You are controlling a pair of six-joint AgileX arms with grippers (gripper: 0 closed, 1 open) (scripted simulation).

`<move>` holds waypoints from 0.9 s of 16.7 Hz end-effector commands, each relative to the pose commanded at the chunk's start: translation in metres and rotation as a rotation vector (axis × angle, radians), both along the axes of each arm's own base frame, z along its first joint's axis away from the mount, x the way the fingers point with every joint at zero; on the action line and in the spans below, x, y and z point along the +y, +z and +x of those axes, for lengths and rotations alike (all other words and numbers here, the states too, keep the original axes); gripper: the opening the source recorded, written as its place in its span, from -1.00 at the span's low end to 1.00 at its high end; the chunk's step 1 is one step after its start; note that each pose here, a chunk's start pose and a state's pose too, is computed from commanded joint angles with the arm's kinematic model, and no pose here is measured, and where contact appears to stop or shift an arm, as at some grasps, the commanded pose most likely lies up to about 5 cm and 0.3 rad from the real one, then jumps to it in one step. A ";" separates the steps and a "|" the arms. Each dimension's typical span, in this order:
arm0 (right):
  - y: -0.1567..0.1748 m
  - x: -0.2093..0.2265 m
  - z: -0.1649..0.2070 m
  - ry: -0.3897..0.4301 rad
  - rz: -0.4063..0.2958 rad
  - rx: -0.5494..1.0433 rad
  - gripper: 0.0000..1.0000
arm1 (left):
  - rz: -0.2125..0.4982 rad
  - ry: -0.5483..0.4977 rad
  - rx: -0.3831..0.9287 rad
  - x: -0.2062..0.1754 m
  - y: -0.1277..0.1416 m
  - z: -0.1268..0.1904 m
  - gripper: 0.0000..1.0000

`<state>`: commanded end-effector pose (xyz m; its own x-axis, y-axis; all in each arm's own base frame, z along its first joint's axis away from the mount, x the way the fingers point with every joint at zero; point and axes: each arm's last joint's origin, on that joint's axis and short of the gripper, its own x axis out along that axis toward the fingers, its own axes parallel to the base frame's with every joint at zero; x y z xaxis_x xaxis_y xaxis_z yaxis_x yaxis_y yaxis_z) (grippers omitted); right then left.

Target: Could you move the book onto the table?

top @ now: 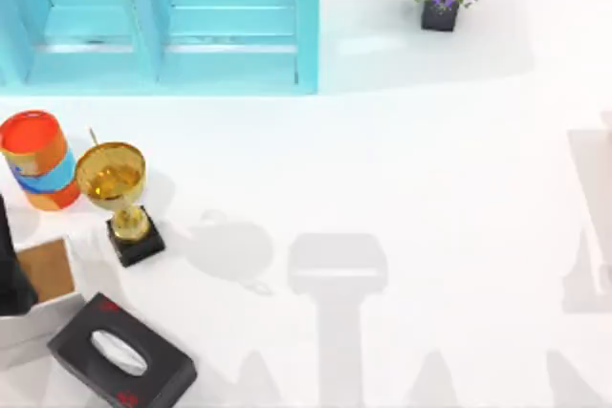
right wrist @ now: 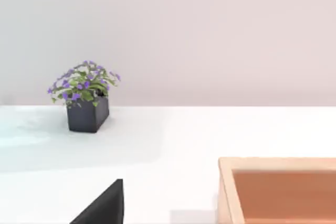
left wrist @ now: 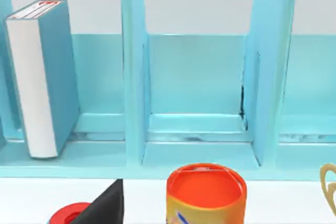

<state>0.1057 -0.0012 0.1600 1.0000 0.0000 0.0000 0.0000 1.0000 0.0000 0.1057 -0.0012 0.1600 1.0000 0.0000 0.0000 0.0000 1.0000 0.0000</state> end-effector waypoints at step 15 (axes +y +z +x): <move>0.000 0.000 0.000 0.000 0.000 0.000 1.00 | 0.072 -0.047 -0.158 0.035 0.124 0.088 1.00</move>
